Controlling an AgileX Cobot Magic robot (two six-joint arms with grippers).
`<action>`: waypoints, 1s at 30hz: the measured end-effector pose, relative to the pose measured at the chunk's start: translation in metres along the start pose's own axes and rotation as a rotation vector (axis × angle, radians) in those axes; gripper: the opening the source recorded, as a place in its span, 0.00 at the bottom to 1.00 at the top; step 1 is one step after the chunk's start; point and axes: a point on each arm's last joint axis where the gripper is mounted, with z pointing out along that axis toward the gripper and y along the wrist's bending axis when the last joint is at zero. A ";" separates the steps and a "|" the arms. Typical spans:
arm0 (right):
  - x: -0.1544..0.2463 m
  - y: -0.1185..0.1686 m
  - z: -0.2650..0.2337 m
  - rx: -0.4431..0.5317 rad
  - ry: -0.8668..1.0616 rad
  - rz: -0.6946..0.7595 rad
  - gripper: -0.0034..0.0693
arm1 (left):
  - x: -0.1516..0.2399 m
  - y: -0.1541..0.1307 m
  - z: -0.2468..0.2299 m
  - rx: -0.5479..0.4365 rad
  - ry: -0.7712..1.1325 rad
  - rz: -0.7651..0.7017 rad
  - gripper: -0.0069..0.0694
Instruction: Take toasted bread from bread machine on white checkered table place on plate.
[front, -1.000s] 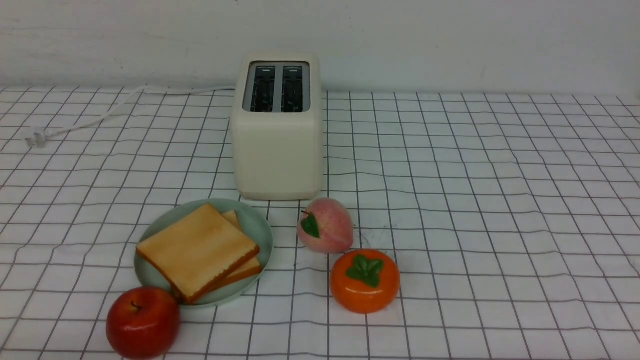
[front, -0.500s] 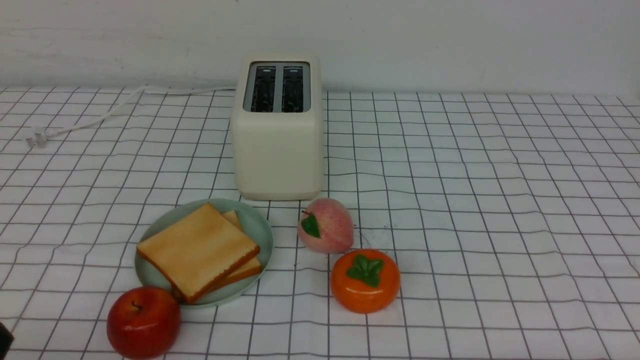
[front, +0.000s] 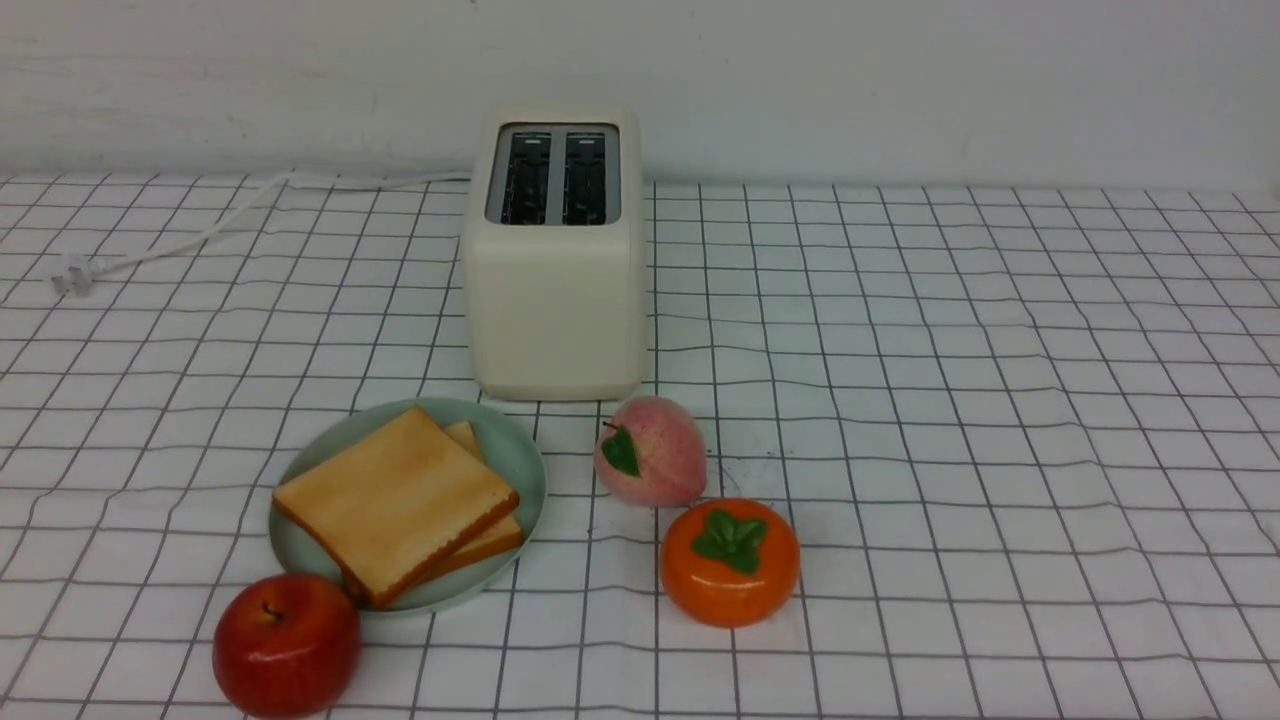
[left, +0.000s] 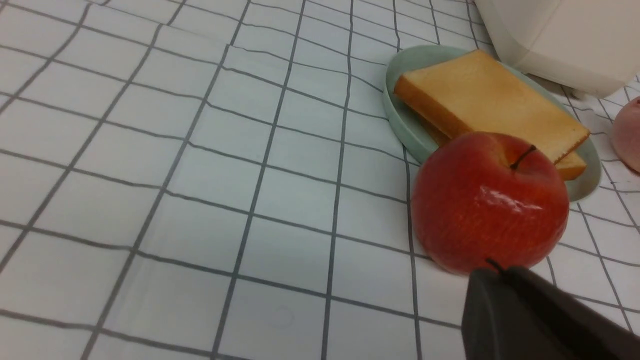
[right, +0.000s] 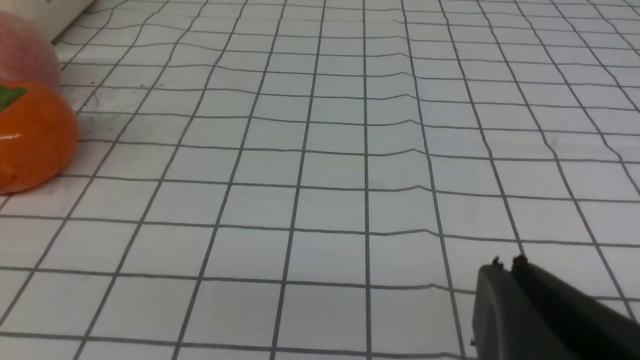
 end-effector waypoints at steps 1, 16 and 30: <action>0.000 0.000 0.000 0.000 0.000 0.000 0.10 | 0.000 0.000 0.000 0.000 0.000 0.000 0.07; 0.000 0.000 0.000 -0.001 0.002 0.002 0.13 | 0.000 0.000 0.000 0.001 0.000 0.001 0.07; 0.000 0.000 0.000 -0.001 0.002 0.002 0.16 | 0.000 0.000 0.000 0.001 0.000 0.001 0.07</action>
